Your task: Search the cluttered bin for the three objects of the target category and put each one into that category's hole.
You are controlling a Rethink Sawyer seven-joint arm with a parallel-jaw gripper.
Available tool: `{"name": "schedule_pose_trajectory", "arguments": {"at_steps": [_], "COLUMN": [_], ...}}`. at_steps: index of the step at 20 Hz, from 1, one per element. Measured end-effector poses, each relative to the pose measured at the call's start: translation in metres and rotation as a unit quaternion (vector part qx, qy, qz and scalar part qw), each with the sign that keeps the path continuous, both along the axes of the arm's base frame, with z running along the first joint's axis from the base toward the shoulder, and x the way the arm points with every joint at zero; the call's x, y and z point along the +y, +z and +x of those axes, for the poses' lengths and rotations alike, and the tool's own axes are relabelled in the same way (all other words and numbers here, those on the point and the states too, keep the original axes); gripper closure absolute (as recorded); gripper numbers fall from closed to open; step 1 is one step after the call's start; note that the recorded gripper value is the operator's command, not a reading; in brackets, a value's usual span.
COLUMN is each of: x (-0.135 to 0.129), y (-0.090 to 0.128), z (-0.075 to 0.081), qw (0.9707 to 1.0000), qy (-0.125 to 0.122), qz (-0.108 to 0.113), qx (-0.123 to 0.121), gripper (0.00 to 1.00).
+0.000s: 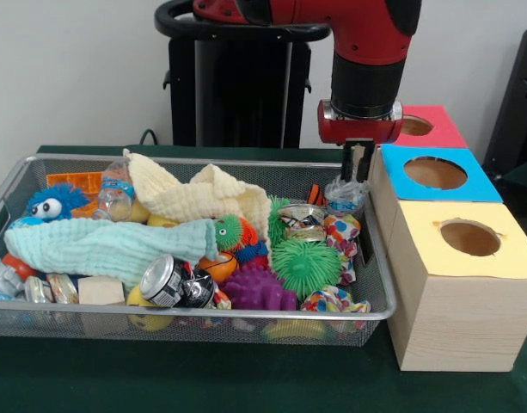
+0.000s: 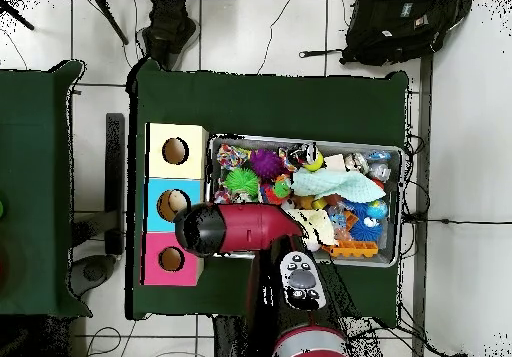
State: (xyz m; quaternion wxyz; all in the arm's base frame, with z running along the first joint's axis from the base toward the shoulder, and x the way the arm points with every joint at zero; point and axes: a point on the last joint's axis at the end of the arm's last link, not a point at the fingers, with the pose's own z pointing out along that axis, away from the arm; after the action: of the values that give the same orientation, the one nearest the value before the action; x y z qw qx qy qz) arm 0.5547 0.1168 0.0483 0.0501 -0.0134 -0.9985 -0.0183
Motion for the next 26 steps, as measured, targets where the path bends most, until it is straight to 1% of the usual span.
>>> {"name": "schedule_pose_trajectory", "arguments": {"at_steps": [9, 14, 20, 26], "x": [0.0019, 0.0015, 0.0013, 0.0025], "y": [0.0006, 0.0004, 0.0012, 0.0067], "z": [-0.0063, -0.0050, -0.0048, -0.0022], "qw": [1.0000, 0.9999, 0.9999, 0.9998], "qy": [0.001, 0.000, 0.000, 0.001], "qz": [0.001, 0.001, 0.001, 0.000], "qx": [-0.006, -0.011, -0.012, -0.018], "gripper": [1.00, 1.00, 1.00, 1.00]}}
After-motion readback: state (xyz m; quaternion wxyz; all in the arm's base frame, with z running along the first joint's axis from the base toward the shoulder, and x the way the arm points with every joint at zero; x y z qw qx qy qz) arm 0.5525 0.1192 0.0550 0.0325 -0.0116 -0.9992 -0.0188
